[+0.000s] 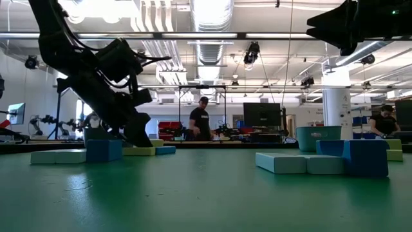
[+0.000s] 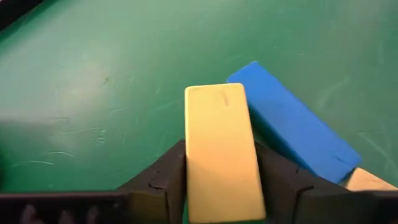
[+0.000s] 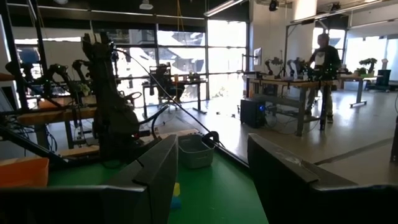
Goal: Sort & place blocks by color
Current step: Put the yellow block into the blue bin
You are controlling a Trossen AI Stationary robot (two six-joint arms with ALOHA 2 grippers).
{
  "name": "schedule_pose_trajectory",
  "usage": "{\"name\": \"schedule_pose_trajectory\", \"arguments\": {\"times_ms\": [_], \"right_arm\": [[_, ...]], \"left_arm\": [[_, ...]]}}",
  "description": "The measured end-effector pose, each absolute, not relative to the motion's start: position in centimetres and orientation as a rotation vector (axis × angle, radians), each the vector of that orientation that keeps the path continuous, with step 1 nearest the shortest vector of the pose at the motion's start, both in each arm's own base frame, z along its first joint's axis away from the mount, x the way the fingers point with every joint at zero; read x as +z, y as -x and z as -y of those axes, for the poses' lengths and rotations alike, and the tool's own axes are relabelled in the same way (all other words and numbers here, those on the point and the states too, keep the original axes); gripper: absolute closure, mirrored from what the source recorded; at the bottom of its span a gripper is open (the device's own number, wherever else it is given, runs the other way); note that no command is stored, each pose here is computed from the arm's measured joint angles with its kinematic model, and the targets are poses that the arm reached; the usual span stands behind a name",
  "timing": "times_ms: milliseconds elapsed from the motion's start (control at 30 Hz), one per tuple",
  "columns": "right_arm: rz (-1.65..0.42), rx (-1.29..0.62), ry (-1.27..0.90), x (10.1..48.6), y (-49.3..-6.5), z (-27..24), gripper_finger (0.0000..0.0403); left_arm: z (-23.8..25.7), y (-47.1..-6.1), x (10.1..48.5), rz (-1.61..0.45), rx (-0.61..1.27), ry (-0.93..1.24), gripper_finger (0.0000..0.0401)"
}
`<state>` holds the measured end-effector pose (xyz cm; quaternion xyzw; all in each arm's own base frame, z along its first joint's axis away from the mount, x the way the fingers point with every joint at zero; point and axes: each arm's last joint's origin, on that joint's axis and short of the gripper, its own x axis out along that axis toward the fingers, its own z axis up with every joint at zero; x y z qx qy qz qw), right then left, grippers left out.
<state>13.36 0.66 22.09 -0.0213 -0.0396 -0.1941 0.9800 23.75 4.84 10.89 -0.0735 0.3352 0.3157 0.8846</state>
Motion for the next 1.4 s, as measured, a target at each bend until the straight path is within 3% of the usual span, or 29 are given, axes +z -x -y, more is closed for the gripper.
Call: {"name": "schedule_pose_trajectory", "arguments": {"times_ms": [433, 767, 1033, 1400], "right_arm": [[0.081, -0.391, 0.043, 22.1, -13.4, -0.7, 0.0223], [0.082, -0.391, 0.044, 22.1, -13.4, -0.7, 0.0223], [0.084, -0.391, 0.042, 22.1, -13.3, -0.7, 0.0223], [0.086, -0.392, 0.043, 22.2, -13.3, -0.7, 0.0223]], "left_arm": [[-4.9, -23.6, 13.5, -0.617, 0.689, 0.142, 0.0281], [-7.3, -20.7, 18.2, -0.674, 0.885, 0.107, 0.0278], [-11.9, -16.1, 19.8, -0.711, 1.104, 0.212, 0.0276], [-15.1, -13.9, 21.4, -0.885, 1.159, 0.399, 0.0276]]}}
